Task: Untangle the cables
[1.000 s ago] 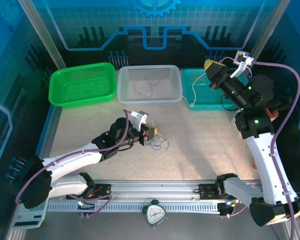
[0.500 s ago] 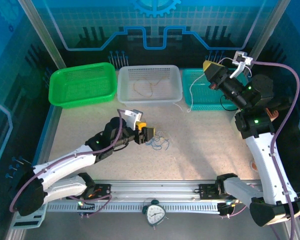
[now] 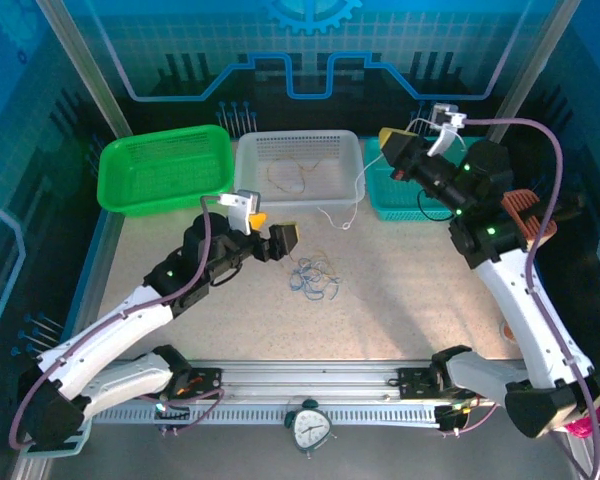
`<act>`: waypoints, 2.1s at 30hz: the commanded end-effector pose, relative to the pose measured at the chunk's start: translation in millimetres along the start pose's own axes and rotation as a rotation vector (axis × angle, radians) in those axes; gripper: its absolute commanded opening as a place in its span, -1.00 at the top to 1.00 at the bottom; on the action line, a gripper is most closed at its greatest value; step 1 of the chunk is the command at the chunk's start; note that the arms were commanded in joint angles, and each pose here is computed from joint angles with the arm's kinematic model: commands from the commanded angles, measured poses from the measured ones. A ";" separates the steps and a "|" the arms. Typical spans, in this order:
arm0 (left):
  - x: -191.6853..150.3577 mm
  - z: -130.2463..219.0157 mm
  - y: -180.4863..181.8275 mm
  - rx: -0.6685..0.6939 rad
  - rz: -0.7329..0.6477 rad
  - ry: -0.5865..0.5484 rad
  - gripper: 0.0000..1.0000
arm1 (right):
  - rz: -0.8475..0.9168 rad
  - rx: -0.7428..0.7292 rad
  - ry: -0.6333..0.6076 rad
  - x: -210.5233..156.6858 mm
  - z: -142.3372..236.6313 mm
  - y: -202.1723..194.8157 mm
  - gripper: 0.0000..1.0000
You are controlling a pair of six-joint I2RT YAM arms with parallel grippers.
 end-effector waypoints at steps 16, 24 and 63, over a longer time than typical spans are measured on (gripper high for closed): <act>21.8 7.7 17.9 0.113 0.088 -0.031 -0.99 | 0.244 -0.621 0.052 -3.0 -106.1 -77.9 1.00; 22.1 7.0 18.6 0.109 0.087 -0.026 -0.98 | 0.217 -0.867 0.083 0.2 -132.3 -155.6 1.00; 13.5 -9.9 20.9 0.071 0.139 0.007 -0.98 | -0.143 -1.100 0.469 -81.5 -116.3 -325.3 -0.62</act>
Point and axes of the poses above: each hand's point on the last joint's axis, 136 mm out from that joint toward the fingers, its own z axis back along the fingers, its own y axis along the line the jaws close on, x = y × z, the point moved 8 cm from there along z, back along the fingers, and after that the axes turned 1 degree about z, right-handed, at the moved point
